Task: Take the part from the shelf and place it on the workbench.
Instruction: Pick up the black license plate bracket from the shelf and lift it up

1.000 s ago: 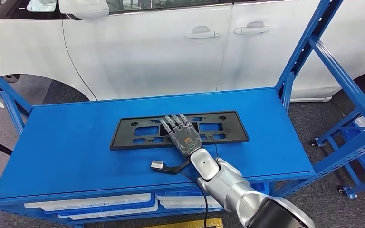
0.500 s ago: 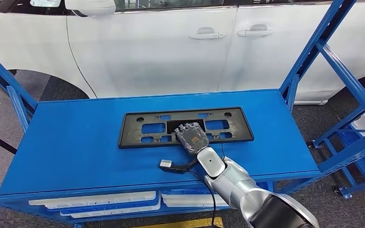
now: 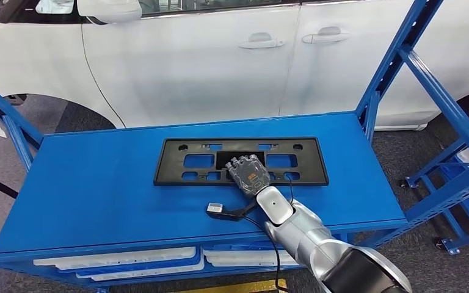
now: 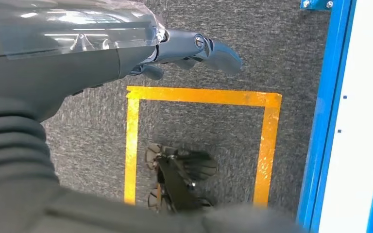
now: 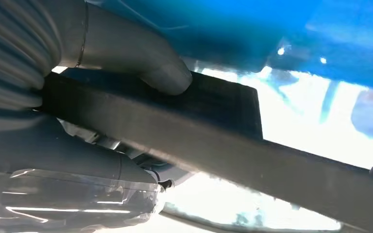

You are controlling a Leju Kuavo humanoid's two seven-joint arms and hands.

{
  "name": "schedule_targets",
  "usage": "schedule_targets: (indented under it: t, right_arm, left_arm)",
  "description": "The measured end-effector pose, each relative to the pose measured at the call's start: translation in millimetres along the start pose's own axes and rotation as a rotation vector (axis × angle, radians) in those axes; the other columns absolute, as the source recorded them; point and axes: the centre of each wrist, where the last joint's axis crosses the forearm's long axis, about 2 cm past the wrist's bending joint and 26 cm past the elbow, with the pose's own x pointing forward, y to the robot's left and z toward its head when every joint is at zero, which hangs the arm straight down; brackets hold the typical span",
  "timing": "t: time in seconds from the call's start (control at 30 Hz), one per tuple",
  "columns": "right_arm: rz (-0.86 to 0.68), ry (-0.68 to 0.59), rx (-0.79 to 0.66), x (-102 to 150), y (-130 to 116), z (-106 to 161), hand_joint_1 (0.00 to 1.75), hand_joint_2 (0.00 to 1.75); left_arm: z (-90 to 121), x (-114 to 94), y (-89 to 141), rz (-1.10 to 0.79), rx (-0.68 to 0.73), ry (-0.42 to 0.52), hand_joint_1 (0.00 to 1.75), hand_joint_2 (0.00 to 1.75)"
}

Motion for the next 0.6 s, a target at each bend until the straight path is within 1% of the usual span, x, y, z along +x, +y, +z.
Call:
schedule_targets:
  t: [0.03, 0.1, 0.17, 0.23, 0.33, 0.4, 0.47, 0.5, 0.57, 0.6]
  right_arm:
    - [-0.043, -0.016, -0.011, 1, -1, 0, 1.75, 1.75]
    - [-0.186, -0.076, -0.070, 1, -8, -3, 1.75, 1.75]
    - [-0.351, -0.139, -0.199, -3, -21, -11, 1.75, 1.75]
    - [-0.462, -0.137, -0.327, -9, -35, -19, 1.75, 1.75]
    - [-0.609, -0.083, -0.418, -15, -44, -20, 1.75, 1.75]
    - [-0.810, -0.080, -0.479, -18, -51, -18, 1.75, 1.75]
    - [-1.089, -0.101, -0.558, -24, -66, -14, 1.75, 1.75]
    - [-1.229, -0.136, -0.590, -27, -76, -11, 1.75, 1.75]
    - [-1.447, -0.284, -0.641, -32, -99, 2, 1.75, 1.75]
    - [-1.517, -0.375, -0.663, -33, -113, 8, 1.75, 1.75]
  left_arm:
    - [0, 0, 0, 0.000, -0.001, 0.001, 0.00, 1.75]
    - [0, -1, 1, 0.003, -0.011, 0.003, 0.00, 1.75]
    - [0, 0, 1, 0.009, -0.029, 0.008, 0.00, 1.75]
    - [-1, 2, 0, 0.013, -0.041, 0.009, 0.00, 1.75]
    - [-1, 3, 0, 0.015, -0.055, 0.017, 0.00, 1.75]
    - [-1, 1, 1, 0.014, -0.068, 0.044, 0.00, 1.75]
    - [-1, 2, 1, 0.015, -0.076, 0.076, 0.00, 1.75]
    - [-1, 2, 1, 0.016, -0.077, 0.093, 0.00, 1.75]
    - [-1, 1, 2, 0.016, -0.077, 0.126, 0.00, 1.75]
    - [-1, 0, 3, 0.015, -0.077, 0.137, 0.00, 1.75]
